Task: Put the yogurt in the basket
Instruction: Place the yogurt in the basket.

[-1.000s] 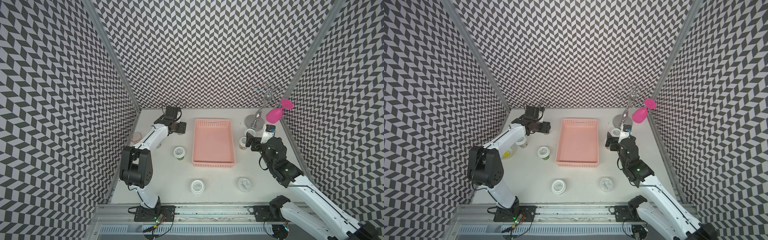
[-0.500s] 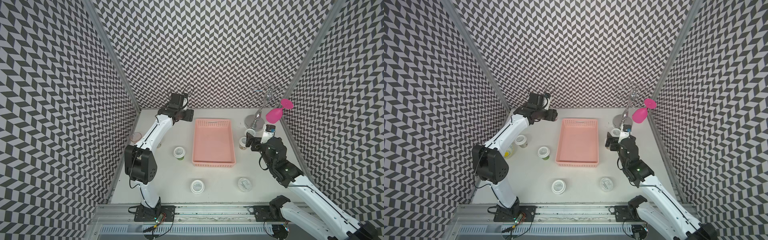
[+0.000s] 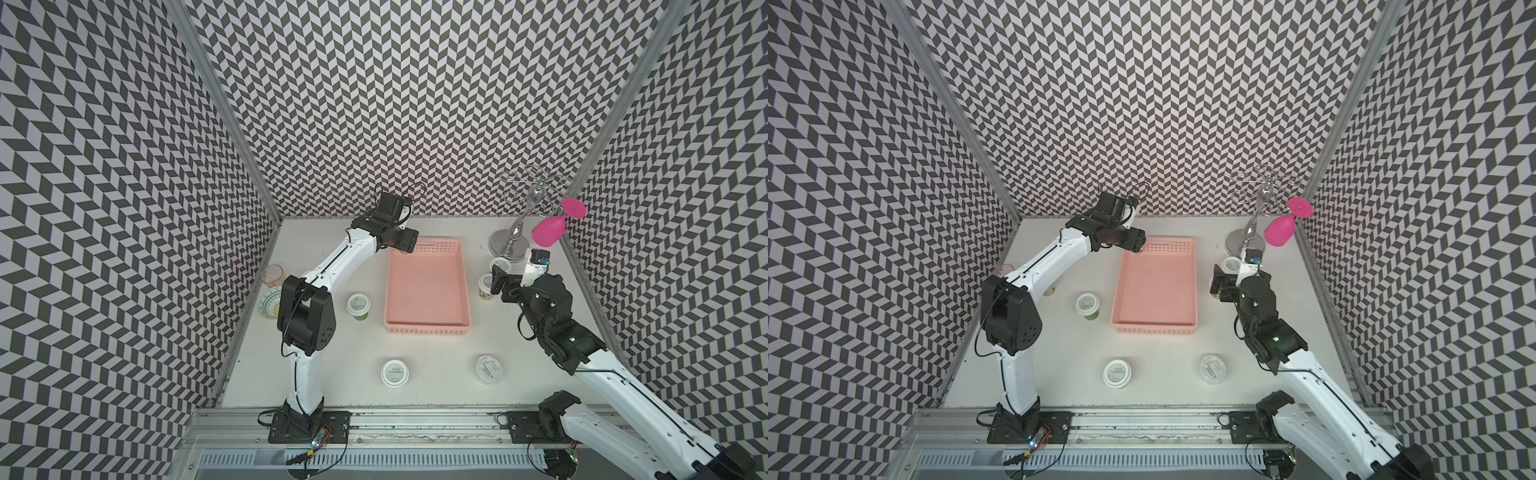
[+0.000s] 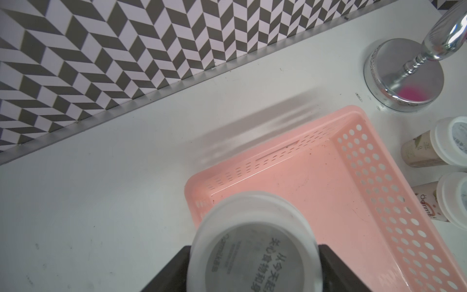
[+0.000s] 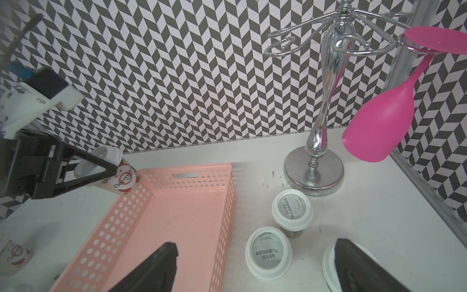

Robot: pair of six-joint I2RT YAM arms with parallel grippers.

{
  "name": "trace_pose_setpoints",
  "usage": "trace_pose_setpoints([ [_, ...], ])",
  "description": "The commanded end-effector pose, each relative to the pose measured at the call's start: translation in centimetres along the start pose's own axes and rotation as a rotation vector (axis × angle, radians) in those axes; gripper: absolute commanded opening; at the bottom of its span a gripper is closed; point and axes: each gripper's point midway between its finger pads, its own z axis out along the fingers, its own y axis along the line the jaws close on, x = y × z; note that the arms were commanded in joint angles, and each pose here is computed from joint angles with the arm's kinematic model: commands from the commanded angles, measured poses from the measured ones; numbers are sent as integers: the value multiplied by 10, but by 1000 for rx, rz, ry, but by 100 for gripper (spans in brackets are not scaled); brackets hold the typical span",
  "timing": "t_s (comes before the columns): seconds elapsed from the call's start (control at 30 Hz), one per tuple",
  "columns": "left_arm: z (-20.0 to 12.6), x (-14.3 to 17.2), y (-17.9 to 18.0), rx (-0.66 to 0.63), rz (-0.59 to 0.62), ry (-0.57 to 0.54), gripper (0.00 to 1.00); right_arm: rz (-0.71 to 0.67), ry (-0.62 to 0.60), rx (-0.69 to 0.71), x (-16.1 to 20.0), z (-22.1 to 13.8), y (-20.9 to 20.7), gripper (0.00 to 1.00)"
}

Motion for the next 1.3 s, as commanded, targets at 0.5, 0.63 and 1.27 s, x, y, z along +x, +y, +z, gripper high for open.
trace_pose_setpoints([
  [0.5,60,31,-2,-14,7,118,77,6,-37,-15,-8,1,4,99],
  [0.63,69,38,0,-24,7,138,77,7,-37,-15,-8,1,4,100],
  [1.27,77,49,4,-48,8,165,88,6,-39,-16,-8,0,4,100],
])
